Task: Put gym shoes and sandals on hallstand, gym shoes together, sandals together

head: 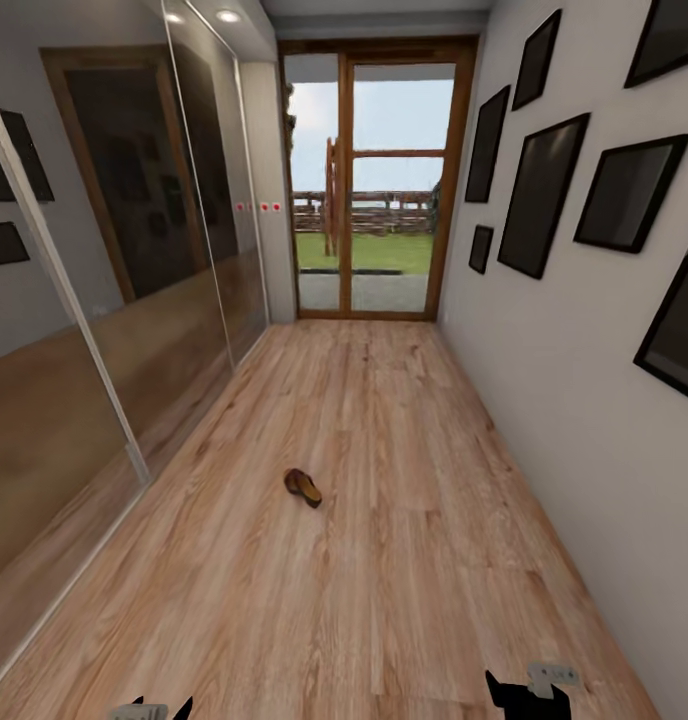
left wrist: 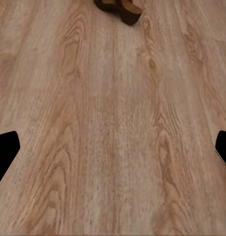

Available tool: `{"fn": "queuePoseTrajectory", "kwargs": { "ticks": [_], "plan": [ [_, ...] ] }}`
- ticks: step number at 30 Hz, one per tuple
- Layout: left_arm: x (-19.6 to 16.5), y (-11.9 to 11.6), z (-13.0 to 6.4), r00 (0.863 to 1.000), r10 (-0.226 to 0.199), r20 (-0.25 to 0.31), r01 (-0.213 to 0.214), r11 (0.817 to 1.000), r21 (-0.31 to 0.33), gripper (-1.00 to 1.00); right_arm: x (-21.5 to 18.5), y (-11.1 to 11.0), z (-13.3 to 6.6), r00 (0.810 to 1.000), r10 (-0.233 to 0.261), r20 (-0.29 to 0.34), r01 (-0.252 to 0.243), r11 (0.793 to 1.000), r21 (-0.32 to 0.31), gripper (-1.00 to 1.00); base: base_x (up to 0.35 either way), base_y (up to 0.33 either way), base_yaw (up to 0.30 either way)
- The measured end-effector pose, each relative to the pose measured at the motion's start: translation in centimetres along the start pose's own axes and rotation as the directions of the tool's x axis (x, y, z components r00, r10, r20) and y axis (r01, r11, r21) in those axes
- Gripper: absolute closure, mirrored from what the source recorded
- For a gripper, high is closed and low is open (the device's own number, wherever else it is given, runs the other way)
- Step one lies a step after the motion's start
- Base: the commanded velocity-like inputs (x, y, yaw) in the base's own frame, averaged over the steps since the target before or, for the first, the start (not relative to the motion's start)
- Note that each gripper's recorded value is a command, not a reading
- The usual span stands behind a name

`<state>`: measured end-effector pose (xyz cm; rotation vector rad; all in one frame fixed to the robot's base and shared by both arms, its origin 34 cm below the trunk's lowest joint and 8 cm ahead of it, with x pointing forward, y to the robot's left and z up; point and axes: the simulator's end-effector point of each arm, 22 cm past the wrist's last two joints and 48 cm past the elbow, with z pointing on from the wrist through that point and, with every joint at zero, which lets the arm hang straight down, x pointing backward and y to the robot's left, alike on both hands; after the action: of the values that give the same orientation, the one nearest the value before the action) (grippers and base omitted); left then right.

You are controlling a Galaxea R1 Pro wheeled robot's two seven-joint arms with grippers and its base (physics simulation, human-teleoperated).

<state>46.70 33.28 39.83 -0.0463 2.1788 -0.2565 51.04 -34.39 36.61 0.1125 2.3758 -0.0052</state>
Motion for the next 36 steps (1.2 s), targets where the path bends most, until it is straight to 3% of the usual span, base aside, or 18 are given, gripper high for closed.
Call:
{"fn": "queuePoseTrajectory", "kwargs": {
  "ticks": [19,36],
  "plan": [
    [-0.05,0.07,-0.01,1.000,-0.003,0.002,0.003,1.000,-0.003,-1.00,0.03,0.22,0.02,1.000,0.000,0.000,0.000,1.000,-0.003,-1.00,0.305,-0.155,0.006],
    [-0.05,0.08,-0.02,1.000,-0.003,0.002,0.003,1.000,-0.003,-1.00,0.01,0.32,0.04,1.000,0.002,0.000,-0.002,1.000,-0.003,-1.00,0.305,-0.164,0.246]
  ]
}}
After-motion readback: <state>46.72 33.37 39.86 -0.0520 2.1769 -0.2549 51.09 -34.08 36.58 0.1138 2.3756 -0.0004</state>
